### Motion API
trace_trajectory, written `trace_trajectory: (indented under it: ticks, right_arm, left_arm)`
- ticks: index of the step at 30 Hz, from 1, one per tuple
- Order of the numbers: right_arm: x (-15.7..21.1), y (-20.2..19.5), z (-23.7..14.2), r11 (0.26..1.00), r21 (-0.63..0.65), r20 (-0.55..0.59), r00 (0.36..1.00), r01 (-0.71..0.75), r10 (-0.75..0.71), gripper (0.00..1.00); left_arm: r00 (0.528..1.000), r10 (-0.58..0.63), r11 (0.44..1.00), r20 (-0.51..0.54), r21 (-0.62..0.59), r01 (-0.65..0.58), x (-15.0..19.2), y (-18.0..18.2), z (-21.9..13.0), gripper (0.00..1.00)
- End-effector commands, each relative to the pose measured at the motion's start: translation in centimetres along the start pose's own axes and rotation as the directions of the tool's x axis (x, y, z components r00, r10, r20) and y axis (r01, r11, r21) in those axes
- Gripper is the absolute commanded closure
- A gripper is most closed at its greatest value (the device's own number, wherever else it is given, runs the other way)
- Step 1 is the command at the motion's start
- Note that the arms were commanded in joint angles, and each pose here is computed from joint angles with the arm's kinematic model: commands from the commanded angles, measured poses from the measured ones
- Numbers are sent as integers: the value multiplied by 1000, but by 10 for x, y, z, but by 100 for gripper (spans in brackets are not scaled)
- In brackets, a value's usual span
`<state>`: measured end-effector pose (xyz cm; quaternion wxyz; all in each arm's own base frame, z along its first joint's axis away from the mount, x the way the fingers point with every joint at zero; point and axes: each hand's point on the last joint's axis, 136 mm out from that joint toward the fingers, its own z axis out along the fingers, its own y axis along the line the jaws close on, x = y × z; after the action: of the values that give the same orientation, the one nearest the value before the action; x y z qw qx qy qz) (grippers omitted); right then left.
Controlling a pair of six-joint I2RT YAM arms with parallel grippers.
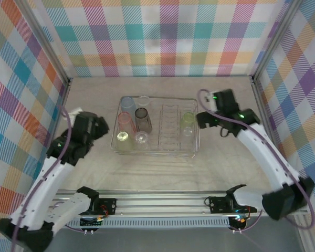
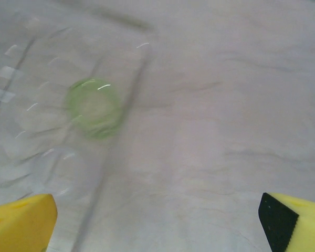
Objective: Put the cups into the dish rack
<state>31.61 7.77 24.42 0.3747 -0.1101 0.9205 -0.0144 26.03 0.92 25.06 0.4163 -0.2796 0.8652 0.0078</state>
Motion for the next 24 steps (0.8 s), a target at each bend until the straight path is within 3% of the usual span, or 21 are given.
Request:
trace_trajectory:
  ticks: [1, 3, 5, 8, 10, 15, 20, 24]
  right_arm:
    - [-11, -34, -7, 981, 17, 230, 956, -191, 182, 1]
    - [-8, -59, -13, 961, 76, 372, 902, -267, 221, 1]
    - [-4, -69, -9, 953, 81, 484, 847, -292, 219, 1]
    - [11, -69, 18, 955, 33, 544, 807, -296, 231, 1]
    - [22, -72, 43, 948, 36, 495, 830, -316, 258, 1]
    - [43, -87, 98, 926, 69, 419, 853, -370, 310, 1]
    - [57, -87, 131, 922, 2, 377, 854, -387, 357, 1]
    - [61, -77, 145, 936, -41, 344, 874, -351, 343, 1]
  left_arm:
    - [963, -245, 966, -110, 57, 252, -7, 20, 30, 0]
    - [953, -303, 952, -16, -49, 302, -21, 49, 52, 0]
    - [963, -242, 962, 118, -101, 254, -36, 63, 71, 0]
    - [947, -181, 977, 267, -65, 205, -52, 62, 93, 0]
    - [941, -103, 993, 323, -19, 115, -56, 53, 107, 0]
    - [952, 148, 989, 267, -40, -142, -27, 46, 156, 0]
    - [957, 133, 969, 257, 170, -180, 9, 22, 169, 0]
    - [957, 129, 953, 260, 235, -192, 13, 10, 166, 0]
